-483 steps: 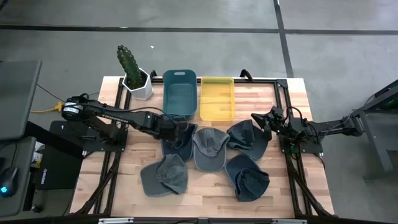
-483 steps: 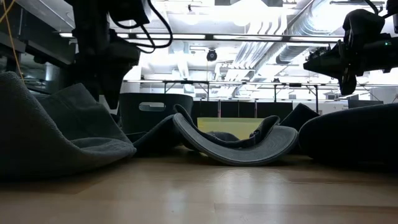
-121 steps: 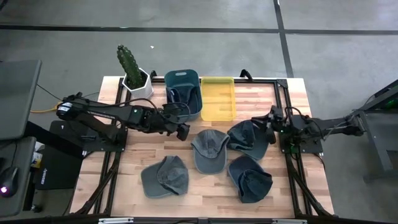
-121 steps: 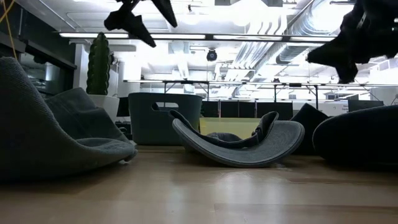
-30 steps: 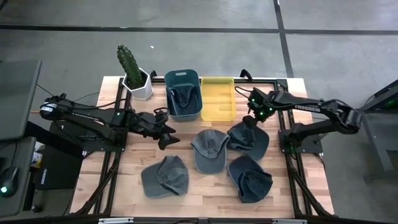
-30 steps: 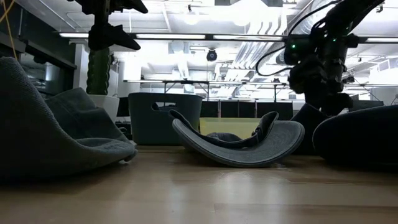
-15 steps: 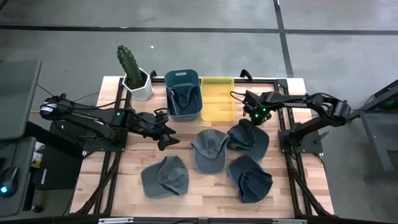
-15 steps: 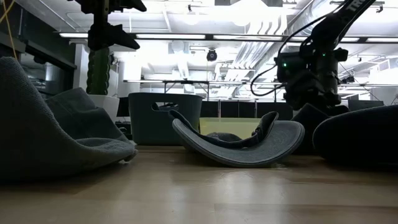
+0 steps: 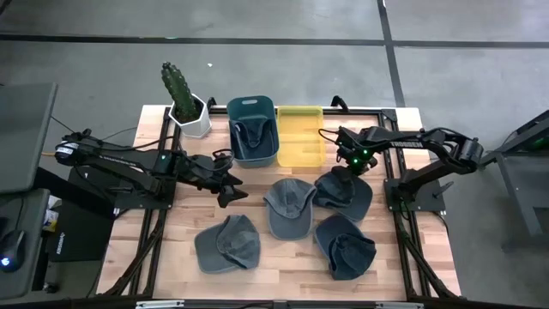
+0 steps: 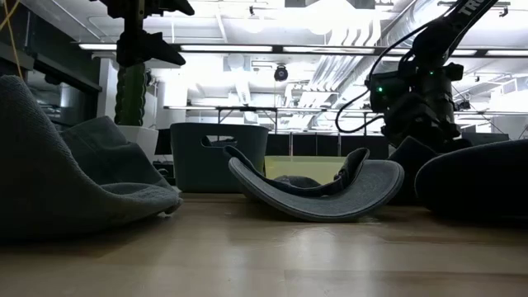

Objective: Pick & Place hat
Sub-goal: Put the top blue cap into the blue bin

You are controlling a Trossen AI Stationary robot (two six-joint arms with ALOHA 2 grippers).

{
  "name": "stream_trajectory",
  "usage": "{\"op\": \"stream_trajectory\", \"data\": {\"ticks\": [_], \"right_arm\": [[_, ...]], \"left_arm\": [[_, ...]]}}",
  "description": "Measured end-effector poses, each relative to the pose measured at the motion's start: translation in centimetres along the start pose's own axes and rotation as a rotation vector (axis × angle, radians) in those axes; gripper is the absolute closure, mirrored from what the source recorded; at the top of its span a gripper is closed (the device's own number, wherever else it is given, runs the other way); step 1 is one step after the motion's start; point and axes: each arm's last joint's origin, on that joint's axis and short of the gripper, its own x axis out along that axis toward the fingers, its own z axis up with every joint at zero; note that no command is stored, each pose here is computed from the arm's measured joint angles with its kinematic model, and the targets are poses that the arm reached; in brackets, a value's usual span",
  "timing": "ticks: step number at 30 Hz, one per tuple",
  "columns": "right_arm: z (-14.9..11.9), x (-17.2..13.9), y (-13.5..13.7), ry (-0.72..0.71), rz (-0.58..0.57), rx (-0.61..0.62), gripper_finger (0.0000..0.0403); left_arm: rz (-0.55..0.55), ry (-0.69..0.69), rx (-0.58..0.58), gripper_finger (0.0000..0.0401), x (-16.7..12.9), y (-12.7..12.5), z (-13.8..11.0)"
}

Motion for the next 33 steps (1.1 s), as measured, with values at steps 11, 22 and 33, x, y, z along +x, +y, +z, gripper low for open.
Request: {"op": "stream_trajectory", "data": {"ticks": [11, 22, 33], "right_arm": [[-0.1, 0.0, 0.0, 0.006, -0.004, -0.034, 0.0379], [-0.9, -0.7, 0.0, 0.015, -0.024, -0.048, 0.0378], [-3.7, -4.3, 0.1, -0.104, 0.002, -0.021, 0.0378]], "left_arm": [[0.006, -0.006, -0.026, 0.0094, 0.0, 0.0, 0.0], [0.018, -0.021, -0.053, 0.0094, 0.0, 0.1, 0.1], [0.032, -0.037, -0.078, 0.0094, 0.0, 0.1, 0.1]]}}
